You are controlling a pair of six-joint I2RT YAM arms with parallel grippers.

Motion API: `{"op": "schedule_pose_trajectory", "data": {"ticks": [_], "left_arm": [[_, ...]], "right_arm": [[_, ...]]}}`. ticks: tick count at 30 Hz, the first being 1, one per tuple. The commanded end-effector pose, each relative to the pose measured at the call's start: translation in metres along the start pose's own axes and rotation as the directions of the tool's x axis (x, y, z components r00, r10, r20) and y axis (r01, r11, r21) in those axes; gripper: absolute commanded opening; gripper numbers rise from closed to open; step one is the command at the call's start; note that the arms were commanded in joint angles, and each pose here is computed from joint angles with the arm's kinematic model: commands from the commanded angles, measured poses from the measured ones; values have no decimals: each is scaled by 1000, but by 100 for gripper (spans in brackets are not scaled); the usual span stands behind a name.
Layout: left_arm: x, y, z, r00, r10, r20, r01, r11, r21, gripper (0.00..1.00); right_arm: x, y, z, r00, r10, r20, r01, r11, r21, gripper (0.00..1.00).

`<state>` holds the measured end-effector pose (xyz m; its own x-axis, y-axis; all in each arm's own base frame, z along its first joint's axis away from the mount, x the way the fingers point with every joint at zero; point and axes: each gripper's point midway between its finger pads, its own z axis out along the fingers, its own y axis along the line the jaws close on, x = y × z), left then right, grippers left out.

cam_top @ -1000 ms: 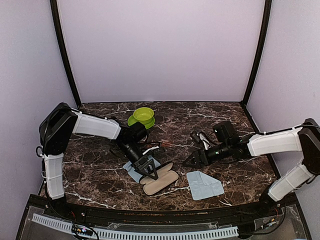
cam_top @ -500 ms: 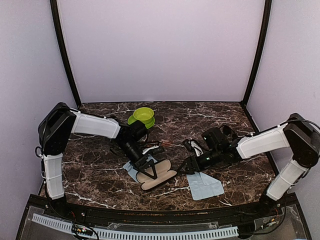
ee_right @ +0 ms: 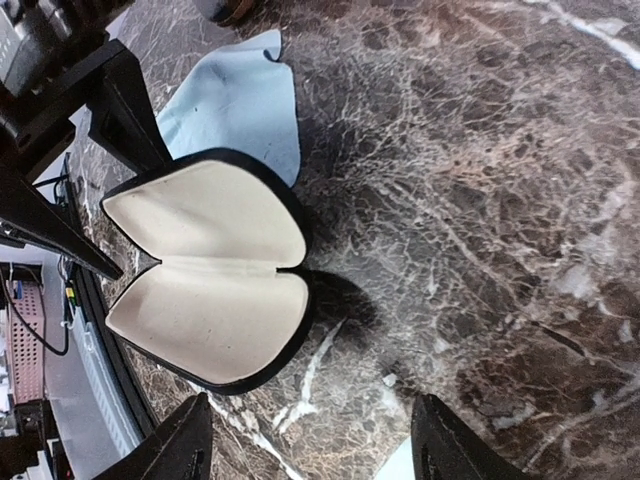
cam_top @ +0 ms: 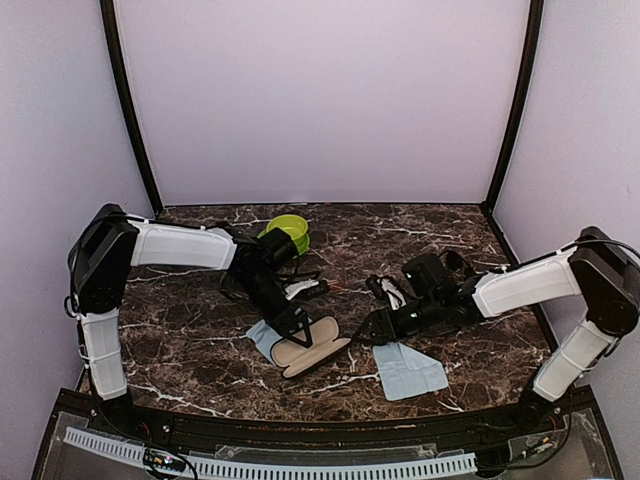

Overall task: Organize the sunglasses
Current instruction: Place the opened sunglasses case at the center of the board.

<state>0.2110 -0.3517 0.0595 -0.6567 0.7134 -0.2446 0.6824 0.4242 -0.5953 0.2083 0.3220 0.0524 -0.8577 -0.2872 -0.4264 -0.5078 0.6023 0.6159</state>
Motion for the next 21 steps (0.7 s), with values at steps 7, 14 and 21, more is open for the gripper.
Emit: {"op": "schedule_pose_trajectory", "data": {"ticks": [7,14,21], "left_arm": [[-20,1,-13,991,134,-27,-137,976,-168,61],[-42,10,-24,976,216,-31,-211,905,-370,76],[-76,-9,-36,954,292,68,-228,856,-464,78]], "right_arm": [[-6,-13,-44,999,-26,37,19,984,178,69],[10,-33,-63,999,37,15,-40,954,297,68],[27,-45,-84,996,85,-11,-73,908,413,59]]}}
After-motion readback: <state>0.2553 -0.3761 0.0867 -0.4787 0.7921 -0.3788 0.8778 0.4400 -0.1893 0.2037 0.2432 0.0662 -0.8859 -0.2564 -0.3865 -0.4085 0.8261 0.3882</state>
